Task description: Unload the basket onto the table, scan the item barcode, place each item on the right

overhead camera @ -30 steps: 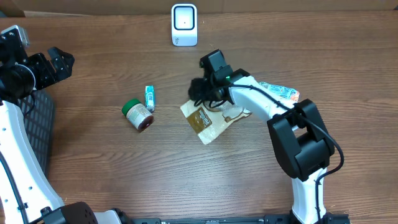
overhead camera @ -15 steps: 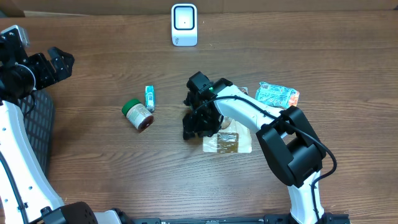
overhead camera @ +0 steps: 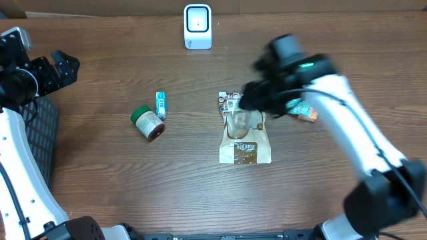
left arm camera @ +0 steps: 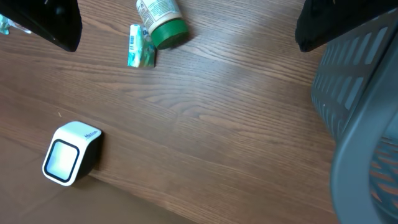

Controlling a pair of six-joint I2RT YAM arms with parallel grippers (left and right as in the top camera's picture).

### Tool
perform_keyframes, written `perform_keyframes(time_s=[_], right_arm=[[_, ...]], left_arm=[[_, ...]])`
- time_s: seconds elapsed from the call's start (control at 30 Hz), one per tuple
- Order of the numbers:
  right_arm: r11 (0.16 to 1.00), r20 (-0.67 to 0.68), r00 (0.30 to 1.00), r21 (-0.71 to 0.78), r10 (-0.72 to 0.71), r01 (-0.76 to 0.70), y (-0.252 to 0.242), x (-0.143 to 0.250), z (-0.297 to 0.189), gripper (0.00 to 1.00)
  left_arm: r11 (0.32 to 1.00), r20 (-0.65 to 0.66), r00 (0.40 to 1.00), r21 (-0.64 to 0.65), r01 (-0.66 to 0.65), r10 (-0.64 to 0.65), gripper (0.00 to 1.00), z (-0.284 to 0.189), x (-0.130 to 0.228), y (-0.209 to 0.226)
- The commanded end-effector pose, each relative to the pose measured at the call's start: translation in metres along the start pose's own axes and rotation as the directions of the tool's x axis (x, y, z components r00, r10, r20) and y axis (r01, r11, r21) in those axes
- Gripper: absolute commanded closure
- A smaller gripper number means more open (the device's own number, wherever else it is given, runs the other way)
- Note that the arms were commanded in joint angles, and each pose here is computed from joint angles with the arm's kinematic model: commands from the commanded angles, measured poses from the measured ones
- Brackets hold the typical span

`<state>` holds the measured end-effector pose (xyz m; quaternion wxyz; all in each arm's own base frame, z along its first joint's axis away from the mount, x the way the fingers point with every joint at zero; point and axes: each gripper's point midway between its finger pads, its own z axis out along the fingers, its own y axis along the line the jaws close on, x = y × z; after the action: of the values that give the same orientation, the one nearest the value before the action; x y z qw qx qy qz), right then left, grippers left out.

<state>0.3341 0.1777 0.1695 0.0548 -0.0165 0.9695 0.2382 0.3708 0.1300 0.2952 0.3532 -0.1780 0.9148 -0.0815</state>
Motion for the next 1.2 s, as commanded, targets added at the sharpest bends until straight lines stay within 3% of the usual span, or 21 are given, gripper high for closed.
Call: perform_keyframes(time_s=[0.0, 0.2, 0.43, 0.5, 0.6, 0.73, 0.83, 0.87, 0.9, 0.93, 1.0, 1.17], right_arm=[[0.996, 0.029, 0.998, 0.069, 0.058, -0.059, -0.049, -0.011, -0.016, 0.37], [0.987, 0.031, 0.991, 0.086, 0.132, -0.135, -0.09, -0.008, -0.009, 0.31], [0.986, 0.033, 0.99, 0.089, 0.14, -0.142, -0.102, -0.004, 0.008, 0.24], [0.984, 0.032, 0.989, 0.1, 0.144, -0.146, -0.105, -0.003, 0.007, 0.23], [0.981, 0.025, 0.988, 0.12, 0.149, -0.151, -0.108, -0.001, 0.007, 0.12], [0.981, 0.02, 0.988, 0.12, 0.152, -0.154, -0.108, 0.001, 0.007, 0.07], [0.981, 0.026, 0.989, 0.119, 0.149, -0.151, -0.108, -0.001, 0.007, 0.06], [0.982, 0.03, 0.989, 0.117, 0.147, -0.15, -0.108, -0.002, 0.007, 0.06], [0.982, 0.032, 0.989, 0.116, 0.145, -0.148, -0.108, -0.003, 0.007, 0.06], [0.982, 0.036, 0.989, 0.115, 0.143, -0.147, -0.108, -0.004, 0.008, 0.08], [0.983, 0.04, 0.989, 0.112, 0.141, -0.145, -0.108, -0.004, 0.009, 0.17], [0.983, 0.024, 0.989, 0.103, 0.148, -0.15, -0.113, 0.003, 0.022, 0.53]], left_arm=[[1.0, 0.02, 1.0, 0.019, -0.008, 0.008, 0.0, -0.006, -0.005, -0.007], [1.0, 0.02, 1.0, 0.019, -0.008, 0.008, 0.0, -0.006, -0.005, -0.007], [0.999, 0.03, 0.999, 0.029, 0.017, -0.018, 0.0, -0.006, -0.008, -0.009], [0.987, 0.018, 0.992, 0.101, 0.123, -0.125, 0.0, -0.006, -0.008, -0.021], [0.924, -0.06, 0.955, 0.238, 0.298, -0.292, 0.01, -0.011, -0.004, -0.047], [0.914, -0.098, 0.96, 0.293, 0.279, -0.262, 0.0, -0.011, 0.002, -0.064], [0.932, -0.11, 0.991, 0.345, 0.111, -0.077, 0.35, -0.005, 0.017, -0.092], [0.929, -0.117, 0.993, 0.365, 0.061, -0.02, 0.54, -0.002, 0.023, -0.103], [0.924, -0.129, 0.991, 0.383, 0.017, 0.036, 0.8, 0.001, 0.032, -0.115], [0.922, -0.147, 0.987, 0.386, -0.002, 0.064, 0.96, 0.006, 0.041, -0.124], [0.92, -0.185, 0.974, 0.388, -0.05, 0.131, 0.96, 0.016, 0.061, -0.144], [0.889, -0.245, 0.92, 0.417, -0.186, 0.307, 0.96, 0.041, 0.118, -0.192]])
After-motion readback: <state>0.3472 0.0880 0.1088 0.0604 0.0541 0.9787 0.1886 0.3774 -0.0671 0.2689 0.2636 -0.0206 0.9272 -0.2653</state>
